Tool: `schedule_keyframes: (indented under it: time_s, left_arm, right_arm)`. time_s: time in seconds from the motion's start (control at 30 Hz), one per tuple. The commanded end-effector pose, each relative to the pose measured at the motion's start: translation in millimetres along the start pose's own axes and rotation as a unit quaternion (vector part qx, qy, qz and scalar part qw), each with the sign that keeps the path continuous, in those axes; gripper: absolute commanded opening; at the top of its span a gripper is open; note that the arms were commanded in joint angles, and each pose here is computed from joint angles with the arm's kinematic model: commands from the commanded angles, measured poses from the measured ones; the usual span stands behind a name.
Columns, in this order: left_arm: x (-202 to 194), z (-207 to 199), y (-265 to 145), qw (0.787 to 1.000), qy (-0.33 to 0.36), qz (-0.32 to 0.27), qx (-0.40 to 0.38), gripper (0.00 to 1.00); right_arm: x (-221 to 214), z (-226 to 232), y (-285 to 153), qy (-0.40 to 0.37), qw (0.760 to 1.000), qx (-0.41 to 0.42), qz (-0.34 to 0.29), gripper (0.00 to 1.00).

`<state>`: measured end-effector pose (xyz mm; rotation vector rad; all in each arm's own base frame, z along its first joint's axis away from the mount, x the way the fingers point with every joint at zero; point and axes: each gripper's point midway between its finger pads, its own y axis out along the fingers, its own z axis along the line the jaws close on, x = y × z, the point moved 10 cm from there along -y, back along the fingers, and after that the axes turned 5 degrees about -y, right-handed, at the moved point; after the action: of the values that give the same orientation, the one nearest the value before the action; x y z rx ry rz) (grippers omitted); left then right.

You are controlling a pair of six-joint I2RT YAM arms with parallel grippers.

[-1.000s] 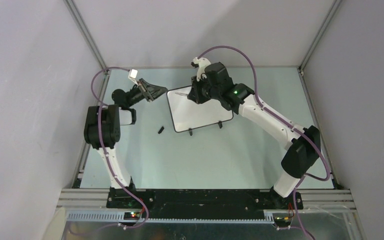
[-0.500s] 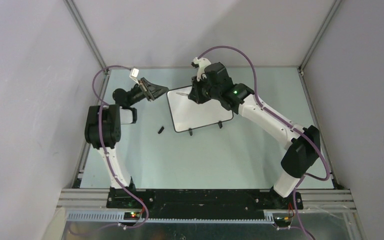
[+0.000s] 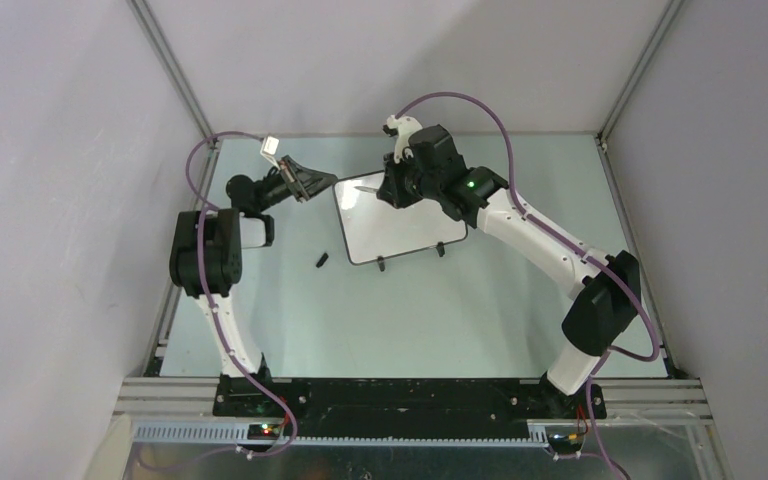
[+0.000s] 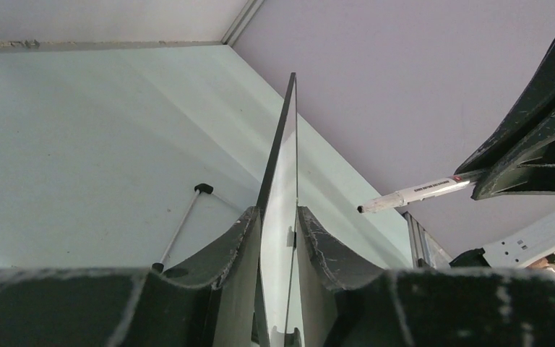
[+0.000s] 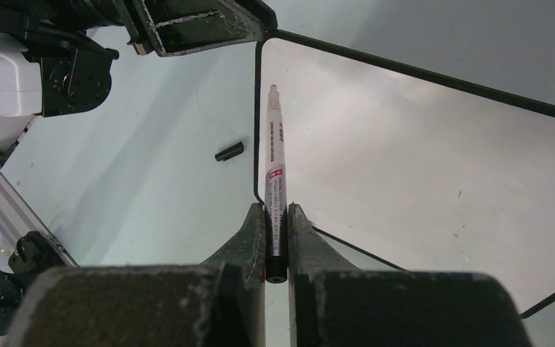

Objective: Write a sentence on the whiteboard

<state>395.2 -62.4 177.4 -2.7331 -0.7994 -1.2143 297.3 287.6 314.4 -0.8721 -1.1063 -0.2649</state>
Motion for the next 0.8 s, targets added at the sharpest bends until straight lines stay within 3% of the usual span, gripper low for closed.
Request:
schedule_keyframes:
  time_s: [0.0, 0.3, 0.77]
  left_arm:
    - [5.3, -3.2, 4.5, 1.000, 0.022, 0.009, -0.005, 0.32]
    - [9.5, -9.0, 1.2, 0.999, 0.037, -0.005, -0.025, 0.40]
    - [6.2, -6.0, -1.9, 1.000, 0.013, -0.004, -0.014, 0.33]
  right_arm:
    - [20.6, 2.4, -14.1, -0.008, 0.999, 0.000, -0.036, 0.00]
    - [20.4, 2.6, -14.4, -0.009, 0.999, 0.002, -0.035, 0.00]
    - [19.9, 3.0, -14.2, -0.009, 0.999, 0.006, -0.033, 0.00]
